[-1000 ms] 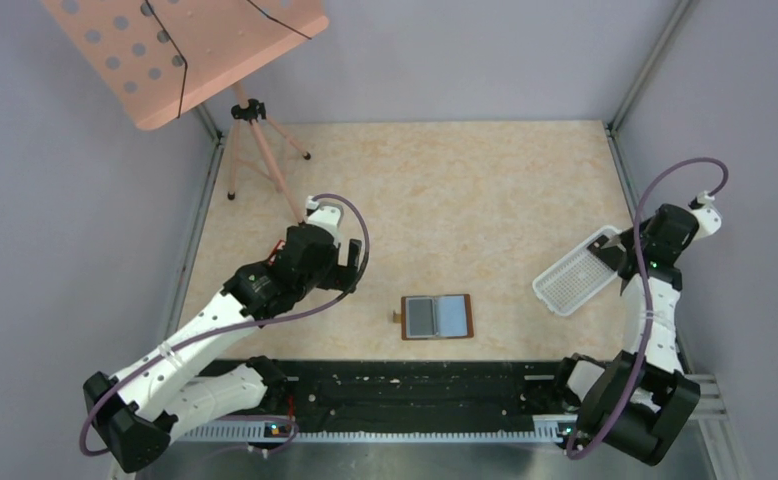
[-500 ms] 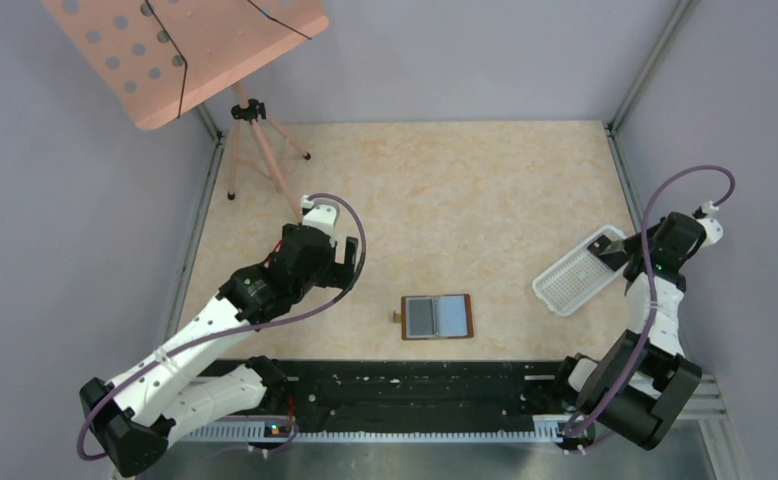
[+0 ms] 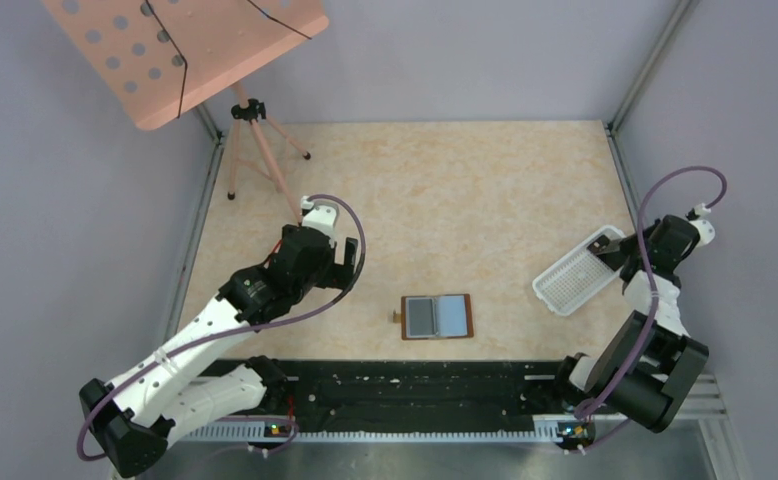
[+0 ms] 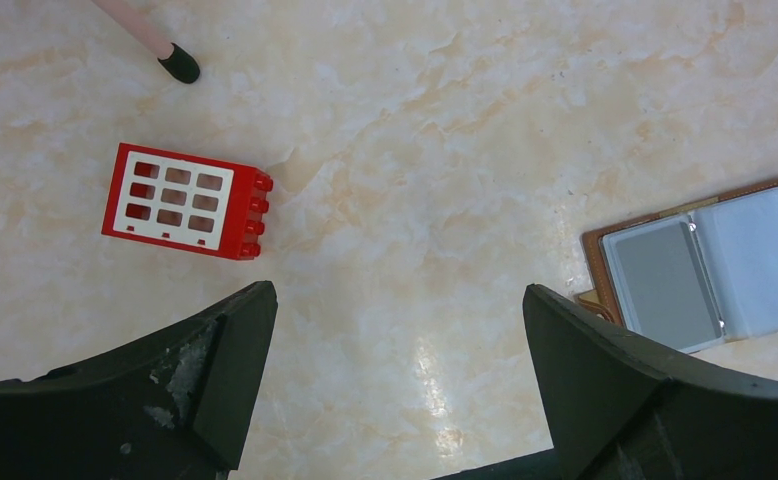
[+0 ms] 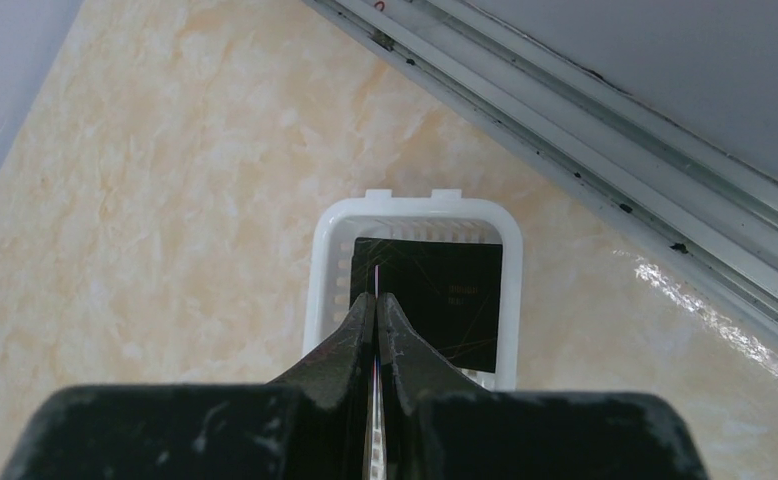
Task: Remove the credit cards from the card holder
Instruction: Place the credit card in the storage box.
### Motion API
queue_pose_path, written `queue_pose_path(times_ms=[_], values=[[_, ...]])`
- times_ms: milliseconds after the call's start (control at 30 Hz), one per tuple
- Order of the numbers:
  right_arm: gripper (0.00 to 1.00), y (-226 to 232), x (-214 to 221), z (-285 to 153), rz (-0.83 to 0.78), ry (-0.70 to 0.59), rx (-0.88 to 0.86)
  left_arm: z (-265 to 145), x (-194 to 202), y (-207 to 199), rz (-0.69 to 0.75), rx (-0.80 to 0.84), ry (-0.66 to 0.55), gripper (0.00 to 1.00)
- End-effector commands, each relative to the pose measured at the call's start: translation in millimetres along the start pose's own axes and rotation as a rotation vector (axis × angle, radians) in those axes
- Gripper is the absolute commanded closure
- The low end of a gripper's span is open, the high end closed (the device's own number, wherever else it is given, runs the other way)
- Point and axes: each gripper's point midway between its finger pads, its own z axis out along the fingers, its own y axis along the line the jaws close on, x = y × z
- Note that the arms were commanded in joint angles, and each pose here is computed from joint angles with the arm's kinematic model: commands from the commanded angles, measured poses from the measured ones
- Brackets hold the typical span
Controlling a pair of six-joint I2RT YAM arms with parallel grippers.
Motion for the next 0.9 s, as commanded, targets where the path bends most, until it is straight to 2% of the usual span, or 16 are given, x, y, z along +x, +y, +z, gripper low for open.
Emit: queue_pose_path(times_ms=[0,667,867], values=[[1.0,5,-14,7,0.008,-0.075,-0.037,0,-11,2,-0.003,-0.013,-0.046,0.01],[1.0,-16,3,23,0.017,-0.058,0.018,-3,-12,4,-0.007,-0.013,-0.056,0.01],[0.89,-23,2,26,0.017,-0.059,0.064,-4,-12,4,-0.01,-0.012,-0.058,0.01]])
